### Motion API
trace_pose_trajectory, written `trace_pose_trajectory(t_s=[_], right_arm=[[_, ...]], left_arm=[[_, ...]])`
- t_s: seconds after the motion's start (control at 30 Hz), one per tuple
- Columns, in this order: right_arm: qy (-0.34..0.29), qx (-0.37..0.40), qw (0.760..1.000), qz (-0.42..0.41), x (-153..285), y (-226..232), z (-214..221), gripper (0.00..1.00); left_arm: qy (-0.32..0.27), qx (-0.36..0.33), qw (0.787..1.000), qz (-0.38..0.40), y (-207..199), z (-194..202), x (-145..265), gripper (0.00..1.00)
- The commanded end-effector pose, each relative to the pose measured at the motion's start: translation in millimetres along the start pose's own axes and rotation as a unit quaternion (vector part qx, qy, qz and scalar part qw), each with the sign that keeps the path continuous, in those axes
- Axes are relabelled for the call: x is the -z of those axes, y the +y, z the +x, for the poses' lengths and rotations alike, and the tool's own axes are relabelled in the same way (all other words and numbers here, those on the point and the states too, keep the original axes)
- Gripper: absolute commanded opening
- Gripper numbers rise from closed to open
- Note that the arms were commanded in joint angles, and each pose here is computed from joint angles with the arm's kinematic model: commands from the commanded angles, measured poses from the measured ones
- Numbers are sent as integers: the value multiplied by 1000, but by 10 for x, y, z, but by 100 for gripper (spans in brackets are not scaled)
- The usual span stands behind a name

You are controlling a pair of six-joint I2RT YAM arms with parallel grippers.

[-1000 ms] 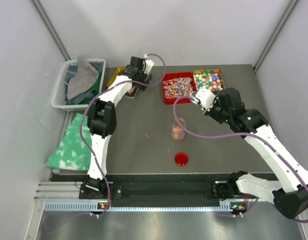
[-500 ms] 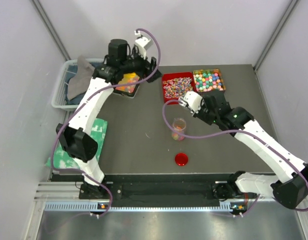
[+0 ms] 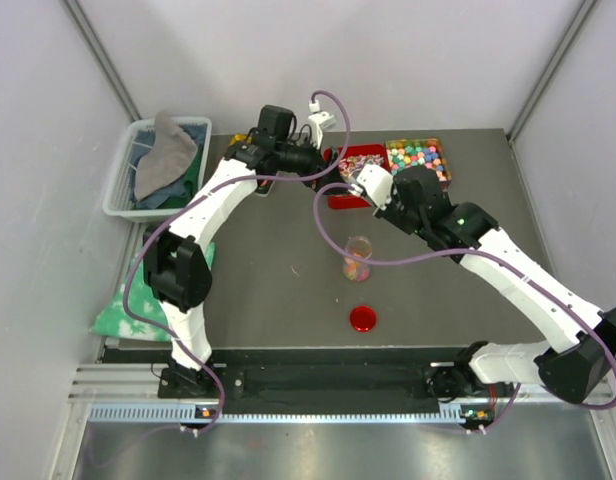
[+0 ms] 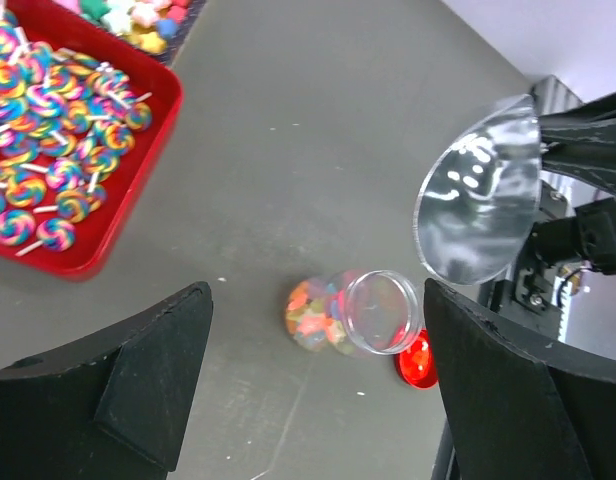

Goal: Pack the candies
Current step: Adjust the spatula.

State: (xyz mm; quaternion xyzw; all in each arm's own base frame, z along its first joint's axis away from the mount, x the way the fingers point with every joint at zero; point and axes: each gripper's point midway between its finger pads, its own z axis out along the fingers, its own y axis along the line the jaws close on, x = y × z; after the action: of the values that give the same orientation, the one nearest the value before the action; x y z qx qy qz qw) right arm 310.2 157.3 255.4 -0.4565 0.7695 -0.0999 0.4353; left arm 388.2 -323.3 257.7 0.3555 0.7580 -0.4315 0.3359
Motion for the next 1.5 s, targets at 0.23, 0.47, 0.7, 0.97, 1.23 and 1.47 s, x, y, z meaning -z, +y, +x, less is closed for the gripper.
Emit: trace_pose_trajectory(t_s=[0.23, 0.47, 0.7, 0.97, 1.23, 1.47], right_arm=[[-25, -8, 998, 50, 20, -189, -183, 0], [-19, 20, 999, 35, -42, -22, -190, 0], [-20, 36, 999, 26, -69, 102, -225, 0], [-40, 36, 998, 27, 47, 62, -391, 0], [-58, 45, 997, 26, 148, 84, -513, 0], [-83, 41, 995, 32, 245, 22, -606, 0]], left_arm=[[-34, -17, 997, 62, -312, -254, 97, 89], [-39, -14, 996, 84, -368, -305, 73, 88], [-38, -6, 994, 100, -390, -319, 40, 85], [-28, 5, 994, 104, -344, -227, -35, 57], [-22, 12, 993, 114, -341, -181, -90, 33], [-10, 25, 989, 147, -408, -98, -115, 0]])
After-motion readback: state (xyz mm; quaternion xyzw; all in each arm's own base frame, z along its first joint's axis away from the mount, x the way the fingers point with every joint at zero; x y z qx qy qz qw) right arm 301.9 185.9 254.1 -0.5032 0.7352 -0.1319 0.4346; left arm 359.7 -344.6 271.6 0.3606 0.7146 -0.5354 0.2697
